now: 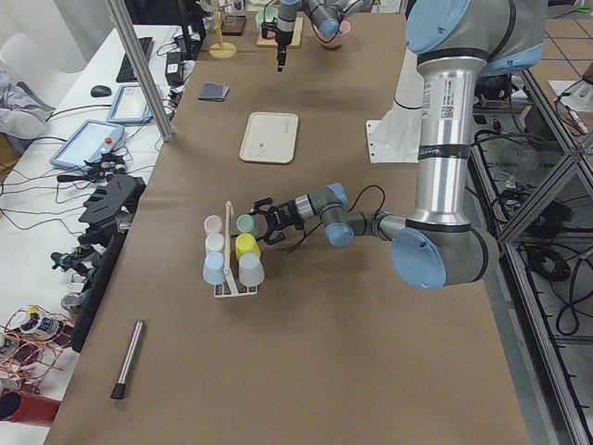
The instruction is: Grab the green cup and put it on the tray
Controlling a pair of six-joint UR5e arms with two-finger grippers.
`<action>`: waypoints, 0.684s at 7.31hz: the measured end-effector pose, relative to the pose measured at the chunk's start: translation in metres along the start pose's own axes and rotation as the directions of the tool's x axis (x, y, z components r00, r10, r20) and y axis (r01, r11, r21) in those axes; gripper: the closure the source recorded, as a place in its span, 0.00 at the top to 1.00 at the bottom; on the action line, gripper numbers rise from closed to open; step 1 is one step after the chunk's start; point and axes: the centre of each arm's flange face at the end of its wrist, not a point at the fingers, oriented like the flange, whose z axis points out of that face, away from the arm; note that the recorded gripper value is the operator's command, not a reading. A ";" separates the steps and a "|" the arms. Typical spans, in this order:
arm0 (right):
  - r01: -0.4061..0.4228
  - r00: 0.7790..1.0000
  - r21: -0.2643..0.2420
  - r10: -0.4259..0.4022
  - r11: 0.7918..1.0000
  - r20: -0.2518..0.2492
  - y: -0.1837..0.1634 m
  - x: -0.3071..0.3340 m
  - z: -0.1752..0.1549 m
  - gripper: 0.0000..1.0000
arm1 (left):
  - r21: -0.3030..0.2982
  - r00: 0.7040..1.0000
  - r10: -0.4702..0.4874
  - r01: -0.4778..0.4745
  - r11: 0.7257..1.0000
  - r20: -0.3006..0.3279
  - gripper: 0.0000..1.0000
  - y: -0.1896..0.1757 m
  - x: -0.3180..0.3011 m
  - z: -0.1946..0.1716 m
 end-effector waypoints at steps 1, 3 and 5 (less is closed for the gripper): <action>0.073 0.996 -0.005 -0.073 0.997 -0.044 -0.001 0.023 0.002 1.00 | -0.002 1.000 0.000 0.000 1.000 -0.001 0.91 0.001 0.000 0.001; 0.122 0.989 -0.020 -0.123 0.992 -0.084 -0.005 0.053 0.004 1.00 | -0.006 1.000 0.001 -0.001 1.000 -0.006 0.90 0.003 0.000 0.004; 0.115 0.989 -0.022 -0.116 0.993 -0.093 -0.011 0.063 0.005 1.00 | -0.009 1.000 0.001 -0.001 1.000 -0.008 0.90 0.002 -0.004 0.006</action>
